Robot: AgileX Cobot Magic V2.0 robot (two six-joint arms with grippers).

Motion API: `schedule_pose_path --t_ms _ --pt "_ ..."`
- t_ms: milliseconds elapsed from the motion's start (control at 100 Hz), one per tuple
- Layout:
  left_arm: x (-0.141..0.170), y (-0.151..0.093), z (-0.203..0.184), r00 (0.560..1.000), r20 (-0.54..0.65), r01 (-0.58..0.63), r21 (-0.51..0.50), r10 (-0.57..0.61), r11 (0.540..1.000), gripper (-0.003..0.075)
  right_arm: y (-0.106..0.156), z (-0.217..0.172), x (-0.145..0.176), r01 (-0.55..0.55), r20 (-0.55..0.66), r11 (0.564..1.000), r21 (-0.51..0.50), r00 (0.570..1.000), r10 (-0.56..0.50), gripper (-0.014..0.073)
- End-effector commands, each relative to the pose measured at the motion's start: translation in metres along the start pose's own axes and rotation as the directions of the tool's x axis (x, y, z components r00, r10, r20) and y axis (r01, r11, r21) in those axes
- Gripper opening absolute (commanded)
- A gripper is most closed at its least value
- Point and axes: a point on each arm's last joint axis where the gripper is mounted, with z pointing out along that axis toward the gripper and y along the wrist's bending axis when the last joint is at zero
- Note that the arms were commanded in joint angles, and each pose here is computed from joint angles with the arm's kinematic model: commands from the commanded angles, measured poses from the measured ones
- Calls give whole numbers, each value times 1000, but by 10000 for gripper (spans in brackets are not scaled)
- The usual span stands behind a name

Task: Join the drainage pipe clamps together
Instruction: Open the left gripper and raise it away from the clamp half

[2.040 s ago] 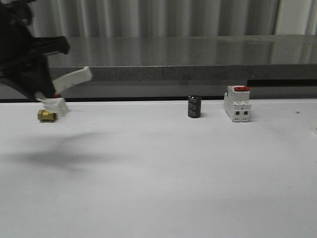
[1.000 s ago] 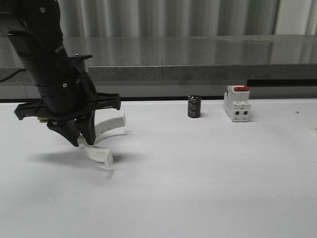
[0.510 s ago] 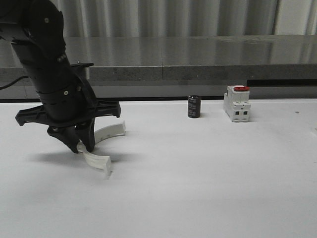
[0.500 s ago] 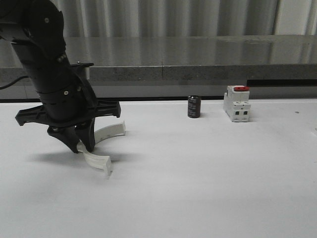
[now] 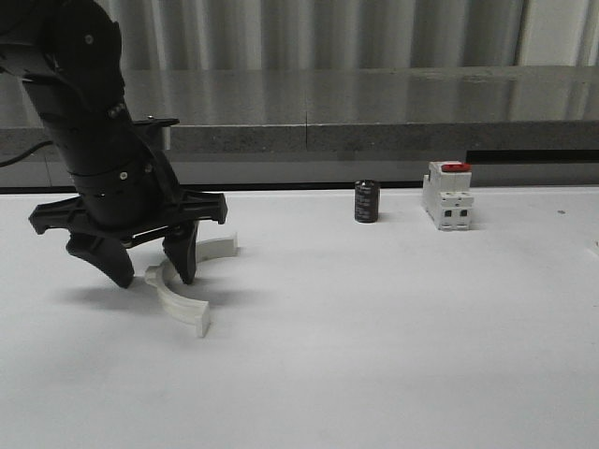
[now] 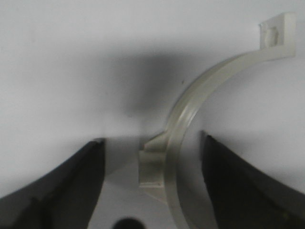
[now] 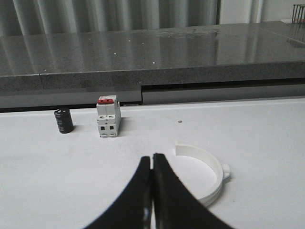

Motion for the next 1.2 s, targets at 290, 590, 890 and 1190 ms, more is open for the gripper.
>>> schedule_pose_path --t_ms 290,590,890,1190 --pt "-20 -6 -80 975 218 -62 57 49 996 524 1 -3 -14 6 118 1000 -8 993 -5 -67" --pt "-15 13 -180 888 430 -197 33 164 980 524 1 -3 -14 6 118 1000 -8 993 -5 -67" --pt "31 84 -232 844 524 -95 -62 114 993 524 1 -3 -14 6 118 1000 -8 993 -5 -67" --pt "116 110 -259 799 600 -16 -31 32 999 524 1 -3 -14 6 118 1000 -8 993 -5 -67"
